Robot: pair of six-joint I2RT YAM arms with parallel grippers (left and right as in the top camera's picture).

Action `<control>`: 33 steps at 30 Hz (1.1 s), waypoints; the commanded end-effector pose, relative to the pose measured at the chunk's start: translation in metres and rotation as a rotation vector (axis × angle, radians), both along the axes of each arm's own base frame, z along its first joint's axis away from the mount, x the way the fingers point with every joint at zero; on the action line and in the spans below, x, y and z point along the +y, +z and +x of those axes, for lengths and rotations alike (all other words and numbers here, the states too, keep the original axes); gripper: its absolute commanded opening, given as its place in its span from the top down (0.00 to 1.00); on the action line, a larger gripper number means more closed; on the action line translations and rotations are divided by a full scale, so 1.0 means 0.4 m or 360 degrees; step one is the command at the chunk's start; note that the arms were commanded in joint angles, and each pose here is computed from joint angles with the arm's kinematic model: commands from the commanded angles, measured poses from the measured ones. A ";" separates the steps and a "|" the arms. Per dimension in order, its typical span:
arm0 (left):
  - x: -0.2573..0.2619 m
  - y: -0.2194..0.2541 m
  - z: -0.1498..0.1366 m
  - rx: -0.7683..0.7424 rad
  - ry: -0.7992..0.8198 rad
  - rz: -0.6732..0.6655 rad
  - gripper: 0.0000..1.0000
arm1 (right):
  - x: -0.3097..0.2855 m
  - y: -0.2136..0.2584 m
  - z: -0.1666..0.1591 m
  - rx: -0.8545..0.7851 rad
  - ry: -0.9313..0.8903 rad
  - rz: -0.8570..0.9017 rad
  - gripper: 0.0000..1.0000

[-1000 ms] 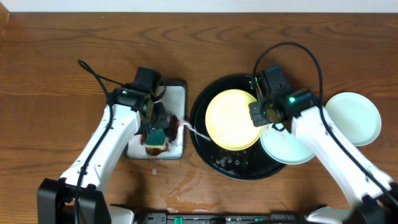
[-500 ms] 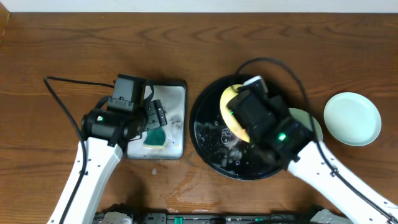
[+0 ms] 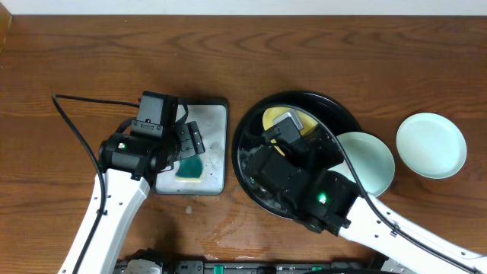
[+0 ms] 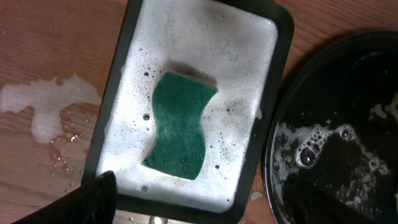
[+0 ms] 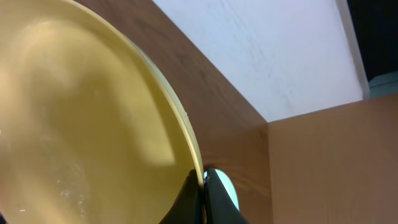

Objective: Clean dirty plates on tray and stack at the side
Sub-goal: 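Lift the yellow plate off the tray with the right gripper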

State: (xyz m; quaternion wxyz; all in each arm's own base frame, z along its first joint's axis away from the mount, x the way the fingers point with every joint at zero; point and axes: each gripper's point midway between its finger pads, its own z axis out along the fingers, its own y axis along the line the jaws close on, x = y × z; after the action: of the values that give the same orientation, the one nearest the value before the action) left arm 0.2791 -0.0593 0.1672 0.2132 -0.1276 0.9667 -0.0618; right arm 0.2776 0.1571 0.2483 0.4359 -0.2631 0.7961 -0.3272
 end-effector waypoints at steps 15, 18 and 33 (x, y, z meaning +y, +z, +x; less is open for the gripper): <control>0.004 0.009 0.004 -0.0013 0.0001 0.0004 0.15 | -0.006 0.039 -0.002 -0.0087 -0.0004 -0.0078 0.99; 0.004 0.009 0.004 -0.0013 0.0001 0.0005 0.15 | -0.006 0.039 -0.002 -0.0087 -0.0004 -0.0078 0.99; 0.004 0.009 0.004 -0.0013 0.0002 0.0004 0.15 | -0.006 0.040 -0.003 -0.0088 -0.0005 -0.0079 0.99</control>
State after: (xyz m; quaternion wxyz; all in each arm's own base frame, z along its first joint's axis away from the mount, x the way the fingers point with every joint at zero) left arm 0.2791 -0.0593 0.1672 0.2132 -0.1276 0.9667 -0.0618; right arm 0.2769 0.1566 0.2525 0.4369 -0.2734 0.7849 -0.3440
